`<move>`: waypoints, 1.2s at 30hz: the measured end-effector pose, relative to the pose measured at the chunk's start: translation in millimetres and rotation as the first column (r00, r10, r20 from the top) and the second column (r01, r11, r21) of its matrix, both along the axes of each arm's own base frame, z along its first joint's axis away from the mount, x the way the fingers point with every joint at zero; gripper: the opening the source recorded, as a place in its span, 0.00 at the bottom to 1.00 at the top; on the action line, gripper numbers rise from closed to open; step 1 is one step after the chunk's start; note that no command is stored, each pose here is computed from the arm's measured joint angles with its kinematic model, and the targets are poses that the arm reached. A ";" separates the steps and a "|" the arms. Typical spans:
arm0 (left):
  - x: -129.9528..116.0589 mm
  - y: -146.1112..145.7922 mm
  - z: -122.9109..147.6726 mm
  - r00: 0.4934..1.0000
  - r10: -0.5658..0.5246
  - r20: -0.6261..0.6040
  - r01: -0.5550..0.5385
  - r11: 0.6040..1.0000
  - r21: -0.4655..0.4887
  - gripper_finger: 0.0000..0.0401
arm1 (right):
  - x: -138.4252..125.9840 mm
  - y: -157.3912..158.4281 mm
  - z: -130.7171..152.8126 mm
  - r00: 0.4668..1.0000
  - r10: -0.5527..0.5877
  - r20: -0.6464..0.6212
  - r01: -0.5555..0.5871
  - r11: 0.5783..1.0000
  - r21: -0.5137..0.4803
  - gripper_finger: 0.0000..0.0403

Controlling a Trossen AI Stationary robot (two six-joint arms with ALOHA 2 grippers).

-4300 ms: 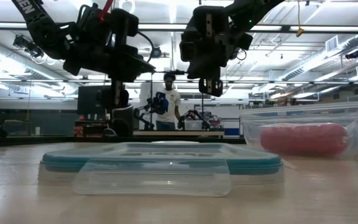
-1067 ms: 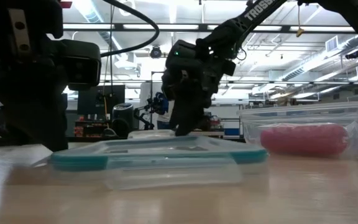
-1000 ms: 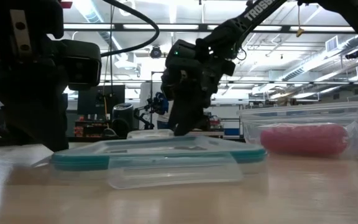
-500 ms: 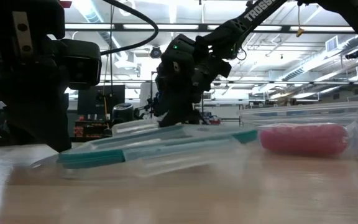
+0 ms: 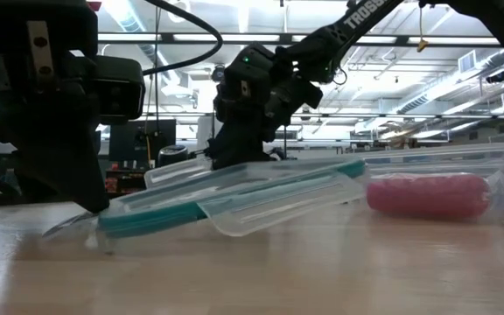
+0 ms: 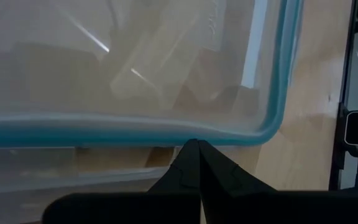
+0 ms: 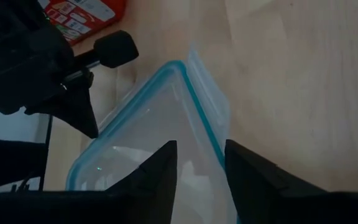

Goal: Roll bandage
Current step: Close the lid of the tupperware

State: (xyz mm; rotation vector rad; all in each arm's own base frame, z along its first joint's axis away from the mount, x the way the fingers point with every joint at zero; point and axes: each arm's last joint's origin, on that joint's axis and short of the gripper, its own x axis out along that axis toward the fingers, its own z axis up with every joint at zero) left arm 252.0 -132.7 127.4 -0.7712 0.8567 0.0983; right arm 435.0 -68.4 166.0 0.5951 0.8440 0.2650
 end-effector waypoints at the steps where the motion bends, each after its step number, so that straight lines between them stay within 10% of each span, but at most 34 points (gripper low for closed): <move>1: 0.0 0.0 0.0 1.000 0.000 0.000 0.000 1.000 0.000 0.00 | 0.2 1.2 0.0 1.000 0.006 0.003 -0.006 1.000 -0.003 0.33; 36: -0.4 5.6 -1.6 0.998 0.058 -0.022 -0.058 0.998 0.025 0.00 | 11.6 50.2 2.5 0.996 0.042 0.076 -0.026 0.979 -0.200 0.01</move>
